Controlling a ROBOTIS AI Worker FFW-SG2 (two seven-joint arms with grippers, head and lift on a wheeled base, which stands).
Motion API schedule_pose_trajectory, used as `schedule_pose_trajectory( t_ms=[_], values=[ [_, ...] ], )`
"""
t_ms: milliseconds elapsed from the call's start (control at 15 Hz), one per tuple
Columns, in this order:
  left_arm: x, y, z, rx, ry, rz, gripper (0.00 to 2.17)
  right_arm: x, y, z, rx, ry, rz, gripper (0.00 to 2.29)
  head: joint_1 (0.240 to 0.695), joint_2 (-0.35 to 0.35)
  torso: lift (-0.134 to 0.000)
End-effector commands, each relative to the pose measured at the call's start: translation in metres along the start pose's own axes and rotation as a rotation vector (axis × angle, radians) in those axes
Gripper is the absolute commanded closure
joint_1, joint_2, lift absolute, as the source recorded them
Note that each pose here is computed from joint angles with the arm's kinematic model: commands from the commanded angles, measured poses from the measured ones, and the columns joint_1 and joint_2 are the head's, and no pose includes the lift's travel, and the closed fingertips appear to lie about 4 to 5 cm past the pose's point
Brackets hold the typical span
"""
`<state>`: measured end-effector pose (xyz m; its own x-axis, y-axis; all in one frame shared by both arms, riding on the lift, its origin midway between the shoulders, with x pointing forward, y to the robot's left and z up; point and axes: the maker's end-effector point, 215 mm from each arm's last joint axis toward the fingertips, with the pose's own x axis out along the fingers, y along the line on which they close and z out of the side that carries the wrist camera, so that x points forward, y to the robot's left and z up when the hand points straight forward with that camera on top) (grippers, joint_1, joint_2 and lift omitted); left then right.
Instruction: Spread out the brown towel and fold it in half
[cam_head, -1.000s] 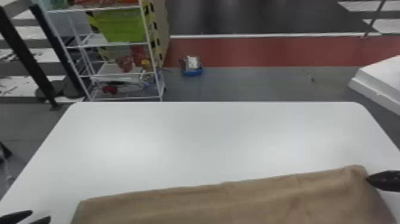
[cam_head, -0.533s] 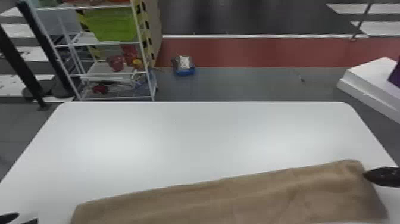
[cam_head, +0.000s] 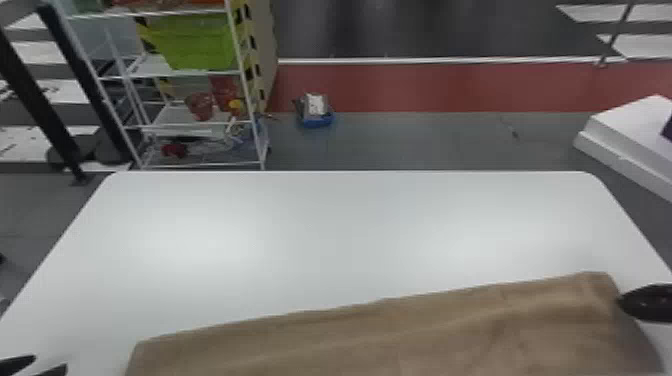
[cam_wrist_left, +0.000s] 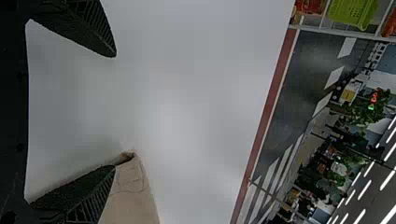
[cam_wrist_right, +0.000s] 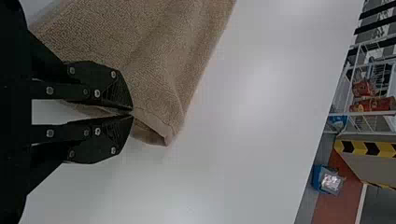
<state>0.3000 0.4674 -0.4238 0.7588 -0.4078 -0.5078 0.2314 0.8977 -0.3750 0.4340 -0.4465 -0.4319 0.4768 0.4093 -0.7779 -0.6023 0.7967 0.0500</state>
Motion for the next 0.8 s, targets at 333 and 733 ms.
schedule_pose_trajectory(
  t_ms=[333, 733],
  values=[
    [0.003, -0.001, 0.001, 0.001, 0.000, -0.005, 0.02, -0.016, 0.000, 0.020, 0.050, -0.082, -0.005, 0.18, 0.695, 0.019, -0.124],
    [-0.002, -0.006, 0.004, -0.006, -0.022, -0.022, 0.02, 0.000, 0.035, 0.056, 0.045, -0.117, 0.055, 0.18, 0.695, 0.079, -0.124]
  ],
)
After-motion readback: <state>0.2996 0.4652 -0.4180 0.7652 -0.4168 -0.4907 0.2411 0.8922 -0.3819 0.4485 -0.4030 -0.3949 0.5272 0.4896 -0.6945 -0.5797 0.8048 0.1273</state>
